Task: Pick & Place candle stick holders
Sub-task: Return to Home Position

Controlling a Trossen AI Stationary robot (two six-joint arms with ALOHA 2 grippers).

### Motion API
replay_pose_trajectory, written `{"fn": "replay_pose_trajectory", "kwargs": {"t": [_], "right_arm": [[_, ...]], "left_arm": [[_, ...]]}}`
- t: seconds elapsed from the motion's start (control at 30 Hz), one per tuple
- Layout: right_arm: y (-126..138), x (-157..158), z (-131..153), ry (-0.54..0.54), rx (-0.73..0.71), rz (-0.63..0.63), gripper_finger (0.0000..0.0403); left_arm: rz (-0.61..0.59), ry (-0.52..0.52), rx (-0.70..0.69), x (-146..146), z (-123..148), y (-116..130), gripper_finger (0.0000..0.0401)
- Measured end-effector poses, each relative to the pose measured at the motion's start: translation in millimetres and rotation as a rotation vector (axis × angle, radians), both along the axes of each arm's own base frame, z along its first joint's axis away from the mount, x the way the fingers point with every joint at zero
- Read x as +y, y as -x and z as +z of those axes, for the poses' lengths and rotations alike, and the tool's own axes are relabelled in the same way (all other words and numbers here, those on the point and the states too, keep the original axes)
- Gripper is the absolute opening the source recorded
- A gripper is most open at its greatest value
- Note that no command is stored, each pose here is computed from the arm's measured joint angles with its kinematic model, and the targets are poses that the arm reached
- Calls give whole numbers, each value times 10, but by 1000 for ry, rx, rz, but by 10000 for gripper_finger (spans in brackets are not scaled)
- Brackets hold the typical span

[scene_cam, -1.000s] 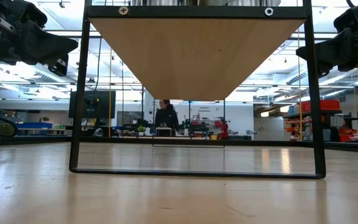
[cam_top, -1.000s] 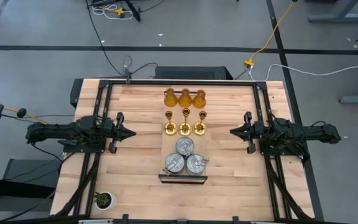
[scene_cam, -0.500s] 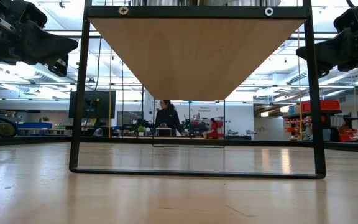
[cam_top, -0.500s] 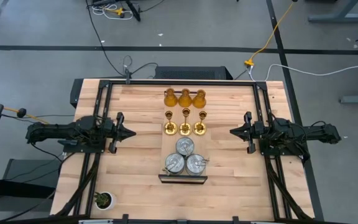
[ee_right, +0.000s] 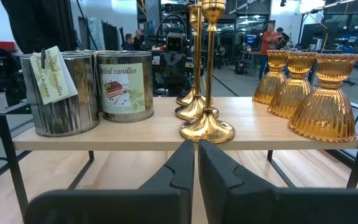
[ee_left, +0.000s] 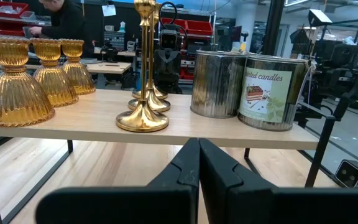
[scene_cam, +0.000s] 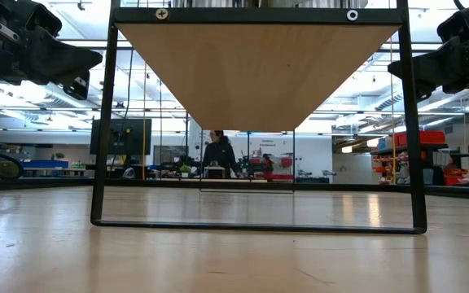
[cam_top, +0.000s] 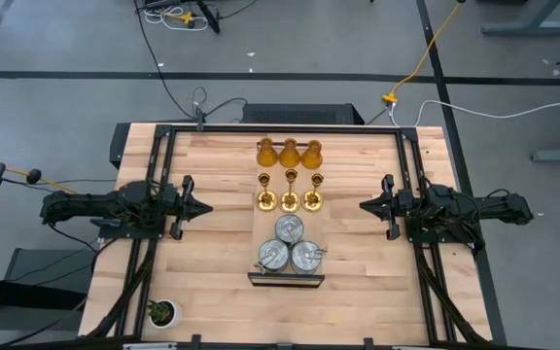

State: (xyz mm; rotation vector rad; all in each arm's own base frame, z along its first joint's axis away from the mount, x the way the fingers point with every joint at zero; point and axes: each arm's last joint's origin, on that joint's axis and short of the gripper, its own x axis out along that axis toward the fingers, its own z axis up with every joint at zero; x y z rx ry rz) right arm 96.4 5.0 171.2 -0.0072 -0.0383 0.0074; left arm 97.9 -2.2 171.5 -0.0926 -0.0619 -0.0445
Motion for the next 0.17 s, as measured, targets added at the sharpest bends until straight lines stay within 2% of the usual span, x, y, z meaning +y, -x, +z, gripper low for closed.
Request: {"fn": "replay_pose_trajectory", "kwargs": {"t": [0.17], "right_arm": [[0, 0, -1, 0, 0, 0, 27]], "left_arm": [[0, 0, 0, 0, 0, 0, 7]]}}
